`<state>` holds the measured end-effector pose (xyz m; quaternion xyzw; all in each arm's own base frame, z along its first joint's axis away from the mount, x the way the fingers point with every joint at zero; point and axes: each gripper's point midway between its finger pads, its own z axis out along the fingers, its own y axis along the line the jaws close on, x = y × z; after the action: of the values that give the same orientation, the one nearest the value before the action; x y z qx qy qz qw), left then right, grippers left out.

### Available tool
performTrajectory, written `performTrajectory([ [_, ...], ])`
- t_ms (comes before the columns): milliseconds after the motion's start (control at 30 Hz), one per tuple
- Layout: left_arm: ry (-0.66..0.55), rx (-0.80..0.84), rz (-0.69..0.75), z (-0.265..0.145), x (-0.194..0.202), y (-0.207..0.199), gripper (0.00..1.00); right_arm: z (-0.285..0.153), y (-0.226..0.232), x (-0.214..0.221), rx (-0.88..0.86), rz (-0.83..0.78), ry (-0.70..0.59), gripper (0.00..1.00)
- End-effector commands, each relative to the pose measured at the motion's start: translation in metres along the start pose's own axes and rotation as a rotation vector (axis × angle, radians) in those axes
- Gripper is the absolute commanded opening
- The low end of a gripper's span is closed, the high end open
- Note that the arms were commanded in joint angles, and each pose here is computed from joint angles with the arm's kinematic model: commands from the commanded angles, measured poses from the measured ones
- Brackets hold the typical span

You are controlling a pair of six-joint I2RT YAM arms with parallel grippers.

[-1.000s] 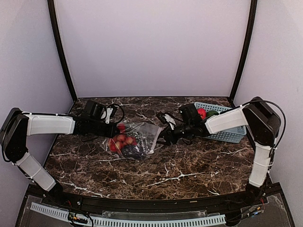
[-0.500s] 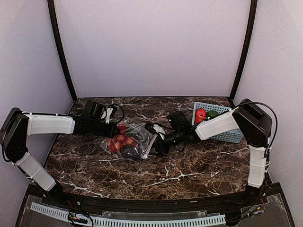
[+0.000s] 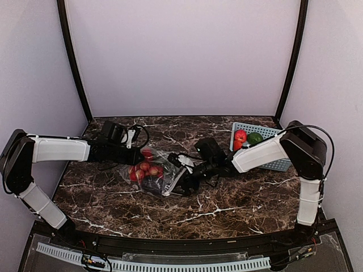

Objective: Open the zip-top bag and remove the fake food

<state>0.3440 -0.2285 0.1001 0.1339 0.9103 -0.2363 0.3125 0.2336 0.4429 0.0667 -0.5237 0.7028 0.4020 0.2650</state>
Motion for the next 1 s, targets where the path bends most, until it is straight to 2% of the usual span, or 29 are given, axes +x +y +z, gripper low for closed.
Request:
performTrajectory([
  [0,0.000,0.000,-0.013,-0.001,0.004,0.003,0.01,0.005,0.006,-0.008,0.015,-0.026,-0.004,0.88],
  [233,0.011,-0.001,-0.020,0.001,0.009,0.004,0.01,0.024,0.001,0.006,0.058,-0.002,0.036,0.92],
  [400,0.013,-0.002,-0.020,0.001,0.010,0.004,0.01,0.037,-0.001,0.020,0.069,0.007,0.064,0.88],
  [600,0.014,-0.002,-0.018,0.001,0.010,0.005,0.01,0.044,-0.009,0.032,0.092,0.023,0.077,0.78],
  [800,0.007,-0.010,-0.012,-0.001,0.009,0.006,0.01,0.031,-0.003,0.019,0.103,-0.003,0.054,0.55],
  [967,0.003,-0.030,0.000,-0.002,0.007,0.008,0.01,0.015,0.001,0.013,0.125,-0.023,0.062,0.50],
])
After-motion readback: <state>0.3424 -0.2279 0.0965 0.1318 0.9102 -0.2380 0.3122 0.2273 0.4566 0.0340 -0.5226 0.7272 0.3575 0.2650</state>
